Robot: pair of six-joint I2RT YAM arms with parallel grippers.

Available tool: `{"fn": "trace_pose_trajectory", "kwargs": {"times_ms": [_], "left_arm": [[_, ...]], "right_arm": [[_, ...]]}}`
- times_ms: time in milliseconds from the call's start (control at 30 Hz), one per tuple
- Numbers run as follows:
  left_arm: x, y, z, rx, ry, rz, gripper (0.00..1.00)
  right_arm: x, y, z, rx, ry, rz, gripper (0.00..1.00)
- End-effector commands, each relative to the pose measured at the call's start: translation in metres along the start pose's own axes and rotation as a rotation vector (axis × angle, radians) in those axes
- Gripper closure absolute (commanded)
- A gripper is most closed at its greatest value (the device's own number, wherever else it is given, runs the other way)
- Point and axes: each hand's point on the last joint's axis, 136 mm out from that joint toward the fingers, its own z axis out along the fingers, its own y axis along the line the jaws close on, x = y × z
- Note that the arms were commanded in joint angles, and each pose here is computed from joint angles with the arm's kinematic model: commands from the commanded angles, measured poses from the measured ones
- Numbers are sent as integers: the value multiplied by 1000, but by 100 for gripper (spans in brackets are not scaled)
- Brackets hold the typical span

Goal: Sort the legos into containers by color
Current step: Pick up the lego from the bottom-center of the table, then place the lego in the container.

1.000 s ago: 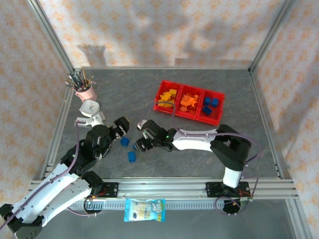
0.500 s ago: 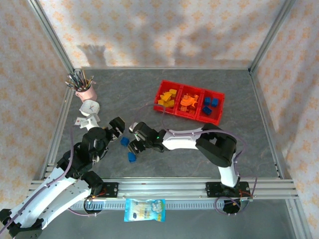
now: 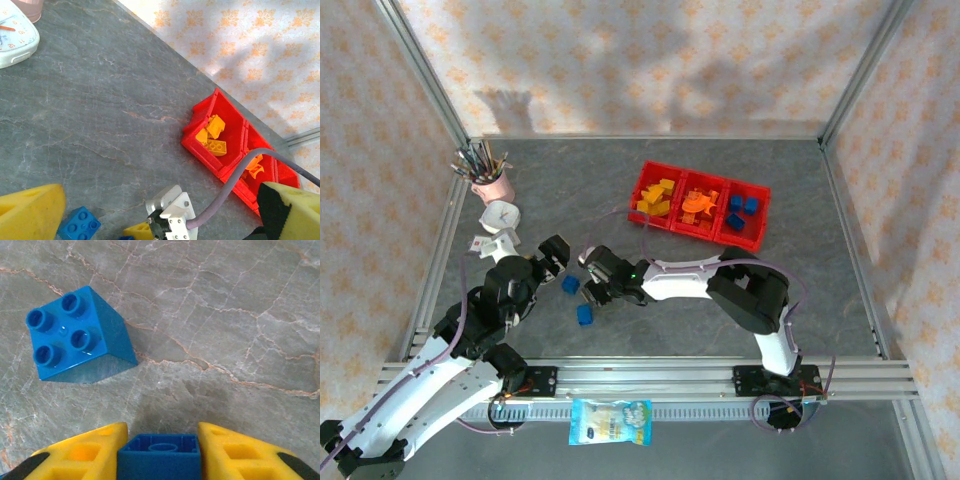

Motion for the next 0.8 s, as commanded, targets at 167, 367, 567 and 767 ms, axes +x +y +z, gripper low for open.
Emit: {"fn": "trace_pose_trajectory", "kwargs": {"times_ms": [167, 367, 567, 767], "left_arm": [[-3, -4, 1, 5, 0, 11, 1], [2, -30, 11, 76, 43, 43, 1], [16, -68, 29, 183, 123, 84, 1], [37, -104, 55, 270, 206, 123, 1]], "right_arm": [[-22, -15, -41, 37, -73, 96, 72], [-29, -71, -95, 143, -146, 267, 73], [-18, -178, -162, 381, -226, 526, 73], [-1, -285, -228, 588, -347, 739, 72]]}}
